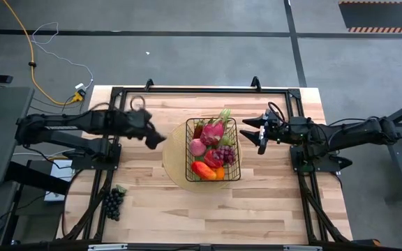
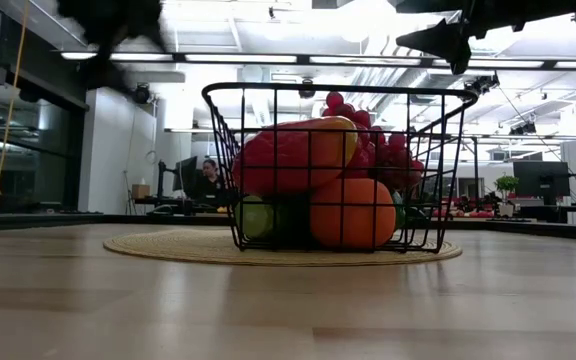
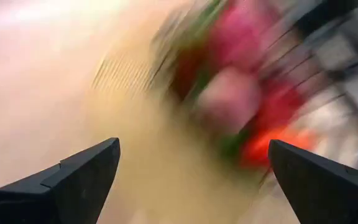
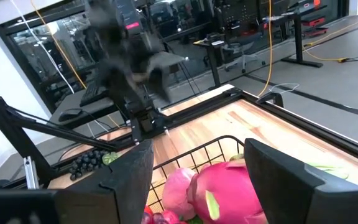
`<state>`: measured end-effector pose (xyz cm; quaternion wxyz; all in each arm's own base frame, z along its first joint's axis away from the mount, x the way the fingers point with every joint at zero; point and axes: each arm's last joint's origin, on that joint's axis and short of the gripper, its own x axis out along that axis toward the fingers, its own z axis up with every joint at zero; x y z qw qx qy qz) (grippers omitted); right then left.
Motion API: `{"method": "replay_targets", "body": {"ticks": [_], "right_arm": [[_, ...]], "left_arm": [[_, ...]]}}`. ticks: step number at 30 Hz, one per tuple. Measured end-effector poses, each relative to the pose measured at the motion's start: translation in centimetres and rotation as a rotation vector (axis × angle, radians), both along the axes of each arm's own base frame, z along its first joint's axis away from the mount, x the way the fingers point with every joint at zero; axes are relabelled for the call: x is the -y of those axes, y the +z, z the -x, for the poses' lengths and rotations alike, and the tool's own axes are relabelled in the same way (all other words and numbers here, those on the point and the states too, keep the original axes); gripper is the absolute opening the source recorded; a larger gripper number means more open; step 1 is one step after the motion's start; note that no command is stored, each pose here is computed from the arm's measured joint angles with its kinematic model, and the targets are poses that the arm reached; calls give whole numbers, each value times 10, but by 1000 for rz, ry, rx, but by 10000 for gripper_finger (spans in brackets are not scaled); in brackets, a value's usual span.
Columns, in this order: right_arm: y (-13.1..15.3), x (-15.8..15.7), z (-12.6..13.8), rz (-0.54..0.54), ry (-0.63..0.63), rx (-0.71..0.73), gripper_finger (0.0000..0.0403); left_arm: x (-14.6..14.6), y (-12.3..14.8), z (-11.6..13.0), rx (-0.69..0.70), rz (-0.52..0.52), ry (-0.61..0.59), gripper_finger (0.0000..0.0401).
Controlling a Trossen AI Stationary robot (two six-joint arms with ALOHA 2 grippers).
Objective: Build produce basket
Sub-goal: Put the grapes into the wire basket
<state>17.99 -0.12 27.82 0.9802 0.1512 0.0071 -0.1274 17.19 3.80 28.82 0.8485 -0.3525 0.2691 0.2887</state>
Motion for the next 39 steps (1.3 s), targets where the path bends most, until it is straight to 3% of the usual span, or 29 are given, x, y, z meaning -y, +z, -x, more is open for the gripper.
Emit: {"method": "replay_targets", "body": {"ticks": [4, 7, 15, 22, 39], "right_arm": [[-1, 0, 0, 2, 0, -10, 241], [-2, 0, 0, 3, 0, -23, 241], [-5, 0, 0, 2, 0, -48, 241], [-5, 0, 0, 4, 0, -56, 241], [-6, 0, 1, 5, 0, -68, 241]], "left_arm": [[14, -33, 16, -390, 306, 115, 400], [30, -56, 20, -622, 451, 150, 400], [94, -113, 16, -831, 706, 64, 400], [132, -130, 32, -1012, 691, 151, 400], [161, -152, 26, -1021, 668, 94, 400]]}}
